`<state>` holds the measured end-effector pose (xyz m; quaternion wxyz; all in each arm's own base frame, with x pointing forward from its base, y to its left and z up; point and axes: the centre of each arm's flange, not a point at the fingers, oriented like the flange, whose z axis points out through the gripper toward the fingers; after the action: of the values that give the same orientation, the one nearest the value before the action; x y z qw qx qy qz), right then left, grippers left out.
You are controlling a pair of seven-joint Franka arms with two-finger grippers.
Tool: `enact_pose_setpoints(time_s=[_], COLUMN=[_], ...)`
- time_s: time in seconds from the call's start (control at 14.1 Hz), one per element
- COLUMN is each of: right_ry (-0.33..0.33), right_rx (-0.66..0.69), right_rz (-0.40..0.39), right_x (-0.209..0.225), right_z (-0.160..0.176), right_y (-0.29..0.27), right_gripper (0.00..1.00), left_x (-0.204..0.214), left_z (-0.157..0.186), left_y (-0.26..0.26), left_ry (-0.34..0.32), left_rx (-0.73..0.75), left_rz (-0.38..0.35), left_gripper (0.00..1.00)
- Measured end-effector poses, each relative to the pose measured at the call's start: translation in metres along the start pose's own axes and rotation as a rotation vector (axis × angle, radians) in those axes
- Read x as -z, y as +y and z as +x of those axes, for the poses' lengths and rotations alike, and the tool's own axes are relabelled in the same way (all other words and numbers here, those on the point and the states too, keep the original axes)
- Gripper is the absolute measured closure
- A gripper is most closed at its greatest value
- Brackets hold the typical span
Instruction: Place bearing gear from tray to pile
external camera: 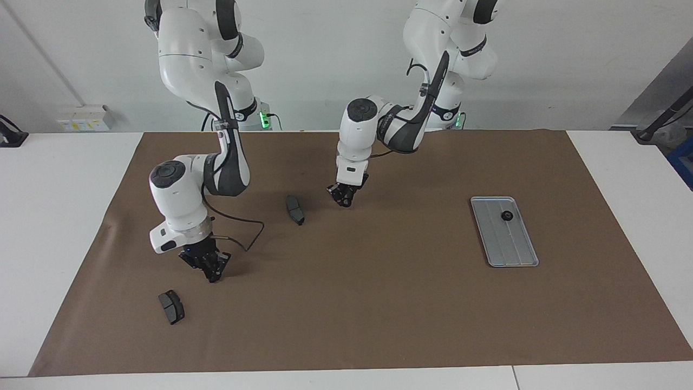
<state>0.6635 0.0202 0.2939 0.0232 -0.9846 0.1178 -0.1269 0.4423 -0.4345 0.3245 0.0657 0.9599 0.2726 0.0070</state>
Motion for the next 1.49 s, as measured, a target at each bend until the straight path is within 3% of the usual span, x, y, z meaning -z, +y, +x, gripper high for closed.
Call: enact_pose_setpoints(time_s=[0.28,0.5,0.78,0.99,1.06,1.49], right_ry=[0.014,0.012,0.033,0.027,0.01,-0.114], right_rx=[0.001,0.002,0.016,0.057,0.081,0.171], right_rz=[0.004,0.003,0.015,0.039,0.048,0.086], right_x=[-0.002,-0.006,0.005,0.038,0.052,0.112], right_z=[0.001,0.0,0.004,0.003,-0.002,-0.068], right_y=[-0.002,-0.002,-0.014,-0.044,-0.061,-0.176], right_gripper=[0.77,0.77,0.38,0.05,0.0,0.0], left_x=[0.007,0.043,0.072,0.078,0.08,0.074], left_z=[0.033,0.128,0.228,0.291,0.307,0.362], left_y=[-0.008,-0.057,-0.136,-0.198,-0.218,-0.319], left_ry=[0.014,0.006,-0.03,-0.043,-0.048,-0.062], left_rx=[-0.007,-0.119,-0.328,-0.486,-0.532,-0.691], left_rz=[0.001,0.066,0.108,0.107,0.106,0.099], left_gripper=[0.01,0.01,0.01,0.01,0.01,0.04])
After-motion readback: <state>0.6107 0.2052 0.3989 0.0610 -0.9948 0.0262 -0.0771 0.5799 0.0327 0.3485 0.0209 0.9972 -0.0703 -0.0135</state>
